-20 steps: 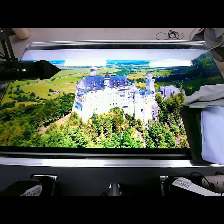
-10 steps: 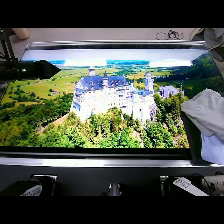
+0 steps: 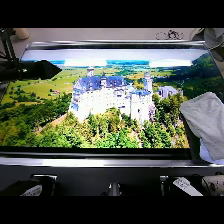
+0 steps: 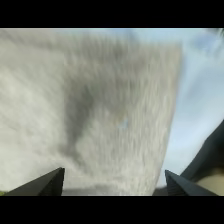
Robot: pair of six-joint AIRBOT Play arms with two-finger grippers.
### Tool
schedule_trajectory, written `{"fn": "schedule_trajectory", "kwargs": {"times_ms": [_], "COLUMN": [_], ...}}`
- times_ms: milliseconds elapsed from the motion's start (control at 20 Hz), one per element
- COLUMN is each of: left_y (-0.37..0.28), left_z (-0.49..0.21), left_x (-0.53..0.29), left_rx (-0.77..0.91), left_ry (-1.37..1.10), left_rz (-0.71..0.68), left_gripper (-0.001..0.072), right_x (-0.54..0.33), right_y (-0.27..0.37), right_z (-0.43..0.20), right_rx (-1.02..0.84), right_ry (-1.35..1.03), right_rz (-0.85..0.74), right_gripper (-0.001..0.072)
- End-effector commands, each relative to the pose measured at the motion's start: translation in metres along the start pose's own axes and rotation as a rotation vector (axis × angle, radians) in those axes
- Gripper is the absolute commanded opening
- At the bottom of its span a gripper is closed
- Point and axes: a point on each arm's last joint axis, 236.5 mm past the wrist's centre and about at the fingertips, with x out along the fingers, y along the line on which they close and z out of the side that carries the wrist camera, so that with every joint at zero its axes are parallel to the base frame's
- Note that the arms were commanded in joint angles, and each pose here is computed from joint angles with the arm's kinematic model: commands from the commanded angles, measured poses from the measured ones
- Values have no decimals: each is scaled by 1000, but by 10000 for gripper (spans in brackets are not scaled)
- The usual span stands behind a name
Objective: Fold the shirts.
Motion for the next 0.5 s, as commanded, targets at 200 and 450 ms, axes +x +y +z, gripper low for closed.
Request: {"fn": "schedule_trajectory", "kwargs": {"times_ms": [200, 450], "left_y": [50, 114], "left_z": [17, -90], "left_x": [5, 38], "left_rx": [123, 16], "left_ry": [22, 521], "left_rz": [342, 628], "left_gripper": [23, 603], "right_x": [-216, -52], "right_y": [183, 297], "right_z": [101, -96], "right_rx": [-409, -950], "right_ry": [-847, -206], "right_rz": [348, 166], "right_gripper": [635, 614]}}
